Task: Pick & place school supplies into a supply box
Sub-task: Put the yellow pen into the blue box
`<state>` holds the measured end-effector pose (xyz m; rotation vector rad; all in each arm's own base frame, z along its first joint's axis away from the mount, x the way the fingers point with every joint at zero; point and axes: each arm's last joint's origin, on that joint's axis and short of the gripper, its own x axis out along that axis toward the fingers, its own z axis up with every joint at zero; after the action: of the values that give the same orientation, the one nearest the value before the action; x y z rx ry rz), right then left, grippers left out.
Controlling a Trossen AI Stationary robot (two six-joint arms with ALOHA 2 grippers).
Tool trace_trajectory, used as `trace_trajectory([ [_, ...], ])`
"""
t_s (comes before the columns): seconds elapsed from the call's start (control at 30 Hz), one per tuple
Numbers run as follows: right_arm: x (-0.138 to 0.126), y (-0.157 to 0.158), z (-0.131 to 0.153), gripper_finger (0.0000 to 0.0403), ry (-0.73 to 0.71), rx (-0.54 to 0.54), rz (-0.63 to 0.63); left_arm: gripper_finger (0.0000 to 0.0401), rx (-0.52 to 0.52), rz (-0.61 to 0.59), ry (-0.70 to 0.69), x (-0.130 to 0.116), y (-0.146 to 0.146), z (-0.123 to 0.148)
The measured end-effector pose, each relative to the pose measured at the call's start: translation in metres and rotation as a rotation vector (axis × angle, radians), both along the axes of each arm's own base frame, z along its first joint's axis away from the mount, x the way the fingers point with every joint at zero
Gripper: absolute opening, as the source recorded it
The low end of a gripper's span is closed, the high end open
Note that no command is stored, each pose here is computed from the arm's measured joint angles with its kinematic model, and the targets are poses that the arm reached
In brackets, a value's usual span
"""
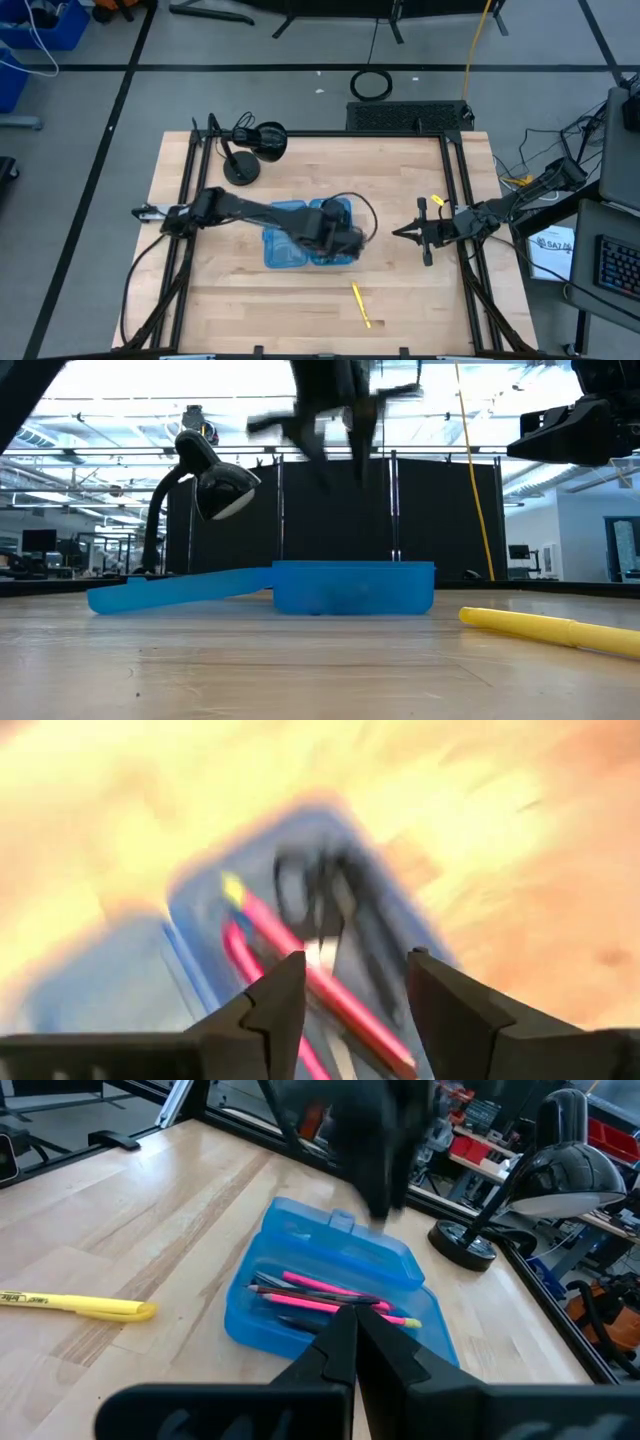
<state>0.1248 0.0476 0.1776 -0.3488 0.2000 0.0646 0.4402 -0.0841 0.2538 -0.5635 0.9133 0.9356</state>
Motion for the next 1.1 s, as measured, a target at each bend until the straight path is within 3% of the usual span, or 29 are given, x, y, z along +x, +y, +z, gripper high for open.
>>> trace_trajectory([
  [0.1, 0.000, 0.001, 0.000, 0.0000, 0.003, 0.005, 0.022, 0.0172, 0.199, -0.148, -0.043, -0.019, -0.030, 0.039],
  [0.23, 0.000, 0.003, 0.000, 0.0000, 0.012, 0.030, 0.110, 0.0170, 0.370, -0.373, -0.061, -0.053, -0.069, 0.073],
  [0.33, -0.001, 0.005, 0.000, 0.0000, 0.018, 0.042, 0.165, 0.0150, 0.512, -0.577, -0.035, -0.079, -0.102, 0.083],
  [0.43, -0.001, 0.005, 0.000, 0.0000, 0.015, 0.045, 0.177, 0.0110, 0.598, -0.696, -0.019, -0.103, -0.120, 0.084],
  [0.53, -0.001, 0.005, 0.000, 0.0000, 0.010, 0.029, 0.180, 0.0060, 0.635, -0.705, -0.015, -0.126, -0.108, 0.085],
  [0.67, 0.000, 0.005, 0.000, 0.0000, 0.014, 0.015, 0.182, 0.0008, 0.608, -0.722, -0.036, -0.160, -0.076, 0.080],
  [0.77, 0.000, 0.005, 0.000, 0.0000, 0.009, -0.015, 0.189, 0.0011, 0.579, -0.811, -0.124, -0.189, -0.048, 0.078],
  [0.93, 0.000, 0.005, 0.000, 0.0000, 0.004, -0.059, 0.199, 0.0004, 0.517, -1.062, -0.503, -0.226, -0.003, 0.069],
  [1.0, 0.000, 0.005, 0.000, 0.0000, 0.003, -0.040, 0.195, 0.0005, 0.549, -1.085, -0.609, -0.237, 0.015, 0.059],
  [1.1, 0.000, 0.006, 0.002, 0.0000, -0.009, -0.003, 0.188, 0.0003, 0.557, -1.075, -0.647, -0.254, 0.036, 0.042],
])
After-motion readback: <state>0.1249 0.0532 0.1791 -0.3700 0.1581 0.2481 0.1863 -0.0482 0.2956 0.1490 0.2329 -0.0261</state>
